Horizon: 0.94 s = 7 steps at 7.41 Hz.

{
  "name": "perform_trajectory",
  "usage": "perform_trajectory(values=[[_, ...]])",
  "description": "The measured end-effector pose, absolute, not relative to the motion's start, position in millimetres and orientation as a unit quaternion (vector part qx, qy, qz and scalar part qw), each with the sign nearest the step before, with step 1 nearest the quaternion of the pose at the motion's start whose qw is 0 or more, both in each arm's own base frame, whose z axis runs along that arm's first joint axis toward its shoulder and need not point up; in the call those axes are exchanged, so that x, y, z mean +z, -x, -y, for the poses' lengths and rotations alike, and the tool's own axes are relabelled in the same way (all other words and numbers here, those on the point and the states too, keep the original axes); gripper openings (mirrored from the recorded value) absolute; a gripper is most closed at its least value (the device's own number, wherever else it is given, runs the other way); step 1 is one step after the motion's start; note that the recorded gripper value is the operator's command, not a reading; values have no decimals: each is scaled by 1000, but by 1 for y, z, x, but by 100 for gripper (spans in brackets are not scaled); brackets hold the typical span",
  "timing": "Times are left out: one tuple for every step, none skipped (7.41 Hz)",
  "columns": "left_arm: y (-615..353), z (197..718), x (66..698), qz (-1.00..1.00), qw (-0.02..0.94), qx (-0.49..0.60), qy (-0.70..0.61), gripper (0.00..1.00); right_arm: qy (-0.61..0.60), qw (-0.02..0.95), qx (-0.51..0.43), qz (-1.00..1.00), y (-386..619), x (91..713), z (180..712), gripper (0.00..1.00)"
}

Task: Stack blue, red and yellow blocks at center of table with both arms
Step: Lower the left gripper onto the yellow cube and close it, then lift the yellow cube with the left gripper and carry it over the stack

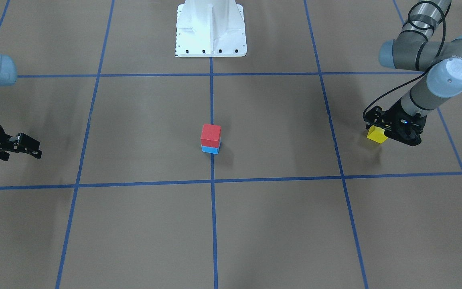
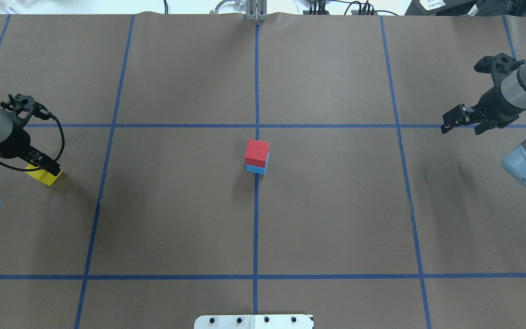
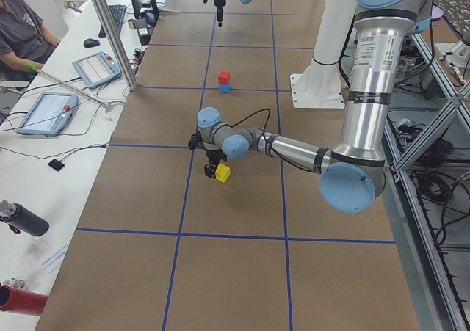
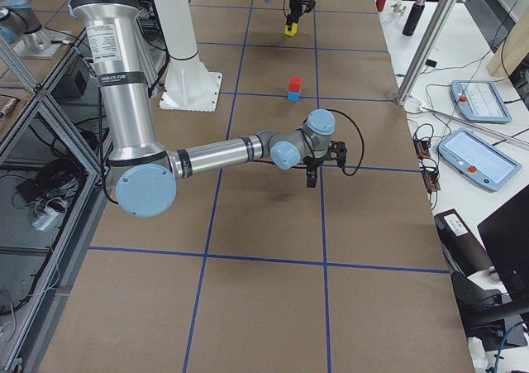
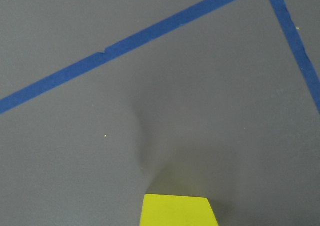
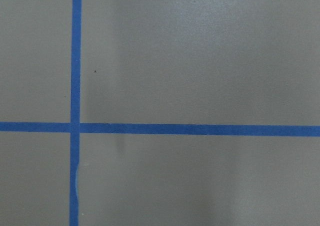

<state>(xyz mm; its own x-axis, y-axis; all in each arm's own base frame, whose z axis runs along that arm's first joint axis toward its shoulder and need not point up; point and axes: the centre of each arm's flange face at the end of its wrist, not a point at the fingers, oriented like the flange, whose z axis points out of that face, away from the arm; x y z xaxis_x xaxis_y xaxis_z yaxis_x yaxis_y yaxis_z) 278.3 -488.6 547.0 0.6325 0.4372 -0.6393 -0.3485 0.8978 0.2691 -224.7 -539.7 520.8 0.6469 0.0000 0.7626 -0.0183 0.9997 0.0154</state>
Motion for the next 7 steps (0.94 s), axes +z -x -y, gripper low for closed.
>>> perform_trajectory(values=[[-281, 487, 548, -369, 901, 220, -58, 85, -11, 907, 5, 420, 225, 521, 540, 100], [-282, 486, 548, -369, 900, 223, -58, 80, -11, 907, 4, 421, 225, 520, 539, 100], [-282, 486, 548, -370, 900, 225, -59, 74, -12, 907, 4, 421, 225, 519, 539, 100], [-281, 485, 549, -369, 899, 226, -58, 69, -13, 907, 4, 421, 225, 518, 539, 100], [-280, 484, 551, -369, 900, 227, -58, 45, -14, 906, 4, 422, 225, 517, 539, 100], [-279, 483, 551, -368, 900, 226, -57, 0, -14, 906, 4, 423, 224, 516, 539, 100], [-278, 482, 548, -369, 900, 226, -58, 0, -15, 906, 3, 423, 224, 515, 539, 100]])
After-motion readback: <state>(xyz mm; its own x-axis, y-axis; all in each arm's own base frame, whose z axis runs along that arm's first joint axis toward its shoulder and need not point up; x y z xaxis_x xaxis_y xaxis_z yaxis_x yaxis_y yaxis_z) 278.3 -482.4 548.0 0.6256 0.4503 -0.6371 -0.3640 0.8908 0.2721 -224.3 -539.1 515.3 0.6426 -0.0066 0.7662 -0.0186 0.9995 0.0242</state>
